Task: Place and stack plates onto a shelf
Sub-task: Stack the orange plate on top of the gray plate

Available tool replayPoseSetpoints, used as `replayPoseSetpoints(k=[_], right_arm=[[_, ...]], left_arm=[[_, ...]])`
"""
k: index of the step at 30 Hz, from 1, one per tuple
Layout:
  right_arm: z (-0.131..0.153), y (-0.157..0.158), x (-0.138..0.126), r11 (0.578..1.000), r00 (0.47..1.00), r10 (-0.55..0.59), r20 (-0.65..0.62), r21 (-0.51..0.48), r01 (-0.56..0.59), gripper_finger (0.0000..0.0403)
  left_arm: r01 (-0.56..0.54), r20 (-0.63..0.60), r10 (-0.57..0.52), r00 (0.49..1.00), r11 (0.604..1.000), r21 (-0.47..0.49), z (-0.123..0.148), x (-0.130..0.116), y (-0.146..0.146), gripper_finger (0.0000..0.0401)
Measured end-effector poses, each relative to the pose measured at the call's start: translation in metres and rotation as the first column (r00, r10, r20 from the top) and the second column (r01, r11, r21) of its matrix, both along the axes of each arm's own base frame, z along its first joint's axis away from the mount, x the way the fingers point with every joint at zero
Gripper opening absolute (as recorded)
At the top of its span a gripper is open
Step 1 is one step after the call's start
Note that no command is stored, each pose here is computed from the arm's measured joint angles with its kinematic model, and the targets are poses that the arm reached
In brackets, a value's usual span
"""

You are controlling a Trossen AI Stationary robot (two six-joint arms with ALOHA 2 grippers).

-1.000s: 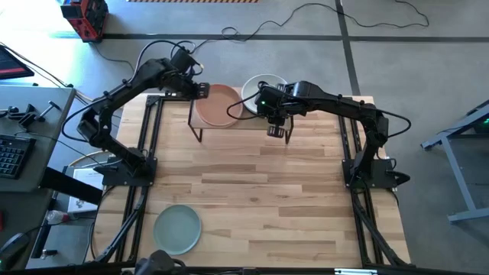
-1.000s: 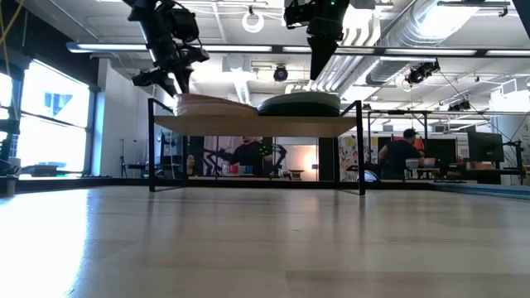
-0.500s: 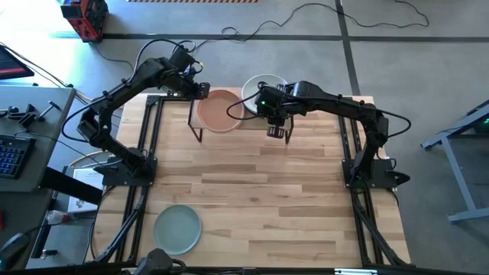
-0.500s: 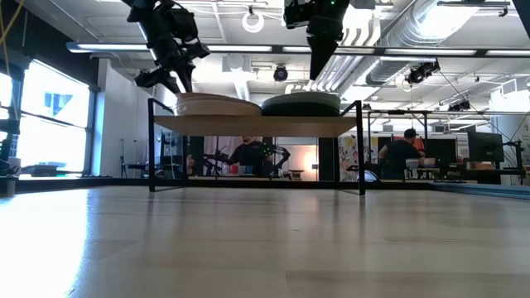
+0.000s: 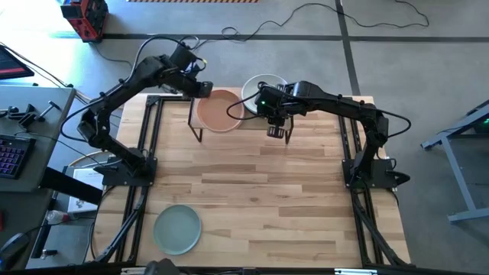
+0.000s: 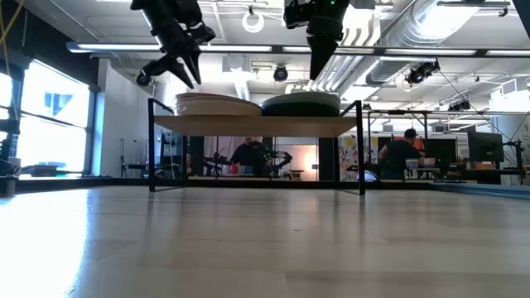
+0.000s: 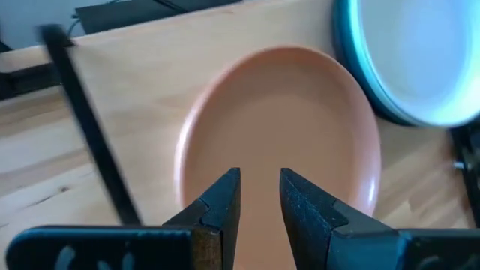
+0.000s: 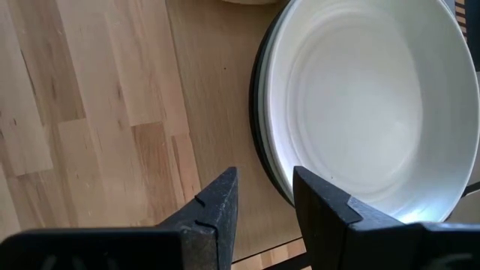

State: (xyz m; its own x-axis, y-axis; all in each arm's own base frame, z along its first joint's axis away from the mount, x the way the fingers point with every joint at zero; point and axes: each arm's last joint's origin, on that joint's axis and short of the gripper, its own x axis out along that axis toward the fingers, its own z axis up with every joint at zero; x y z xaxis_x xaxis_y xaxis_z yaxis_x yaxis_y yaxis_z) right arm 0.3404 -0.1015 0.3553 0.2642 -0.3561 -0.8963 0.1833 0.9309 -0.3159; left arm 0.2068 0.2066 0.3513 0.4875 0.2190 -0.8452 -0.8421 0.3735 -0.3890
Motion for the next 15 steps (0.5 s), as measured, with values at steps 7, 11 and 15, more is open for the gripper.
replayPoseSetpoints(k=[7, 11, 15], right_arm=[[0.000, 0.000, 0.000, 1.000, 1.000, 0.000, 0.001, 0.000, 0.000, 0.0110], [0.000, 0.000, 0.000, 1.000, 1.000, 0.001, 0.001, 0.000, -0.001, 0.0110], [0.000, 0.000, 0.000, 1.000, 1.000, 0.001, 0.001, 0.000, -0.001, 0.0110]], left_arm=[[0.071, -0.021, -0.072, 0.997, 0.997, -0.021, -0.011, 0.021, -0.009, 0.0083], [0.096, -0.052, -0.098, 0.994, 0.994, -0.043, -0.023, 0.031, -0.007, 0.0083], [0.102, -0.072, -0.107, 0.992, 0.992, -0.067, -0.032, 0.038, -0.005, 0.0083]])
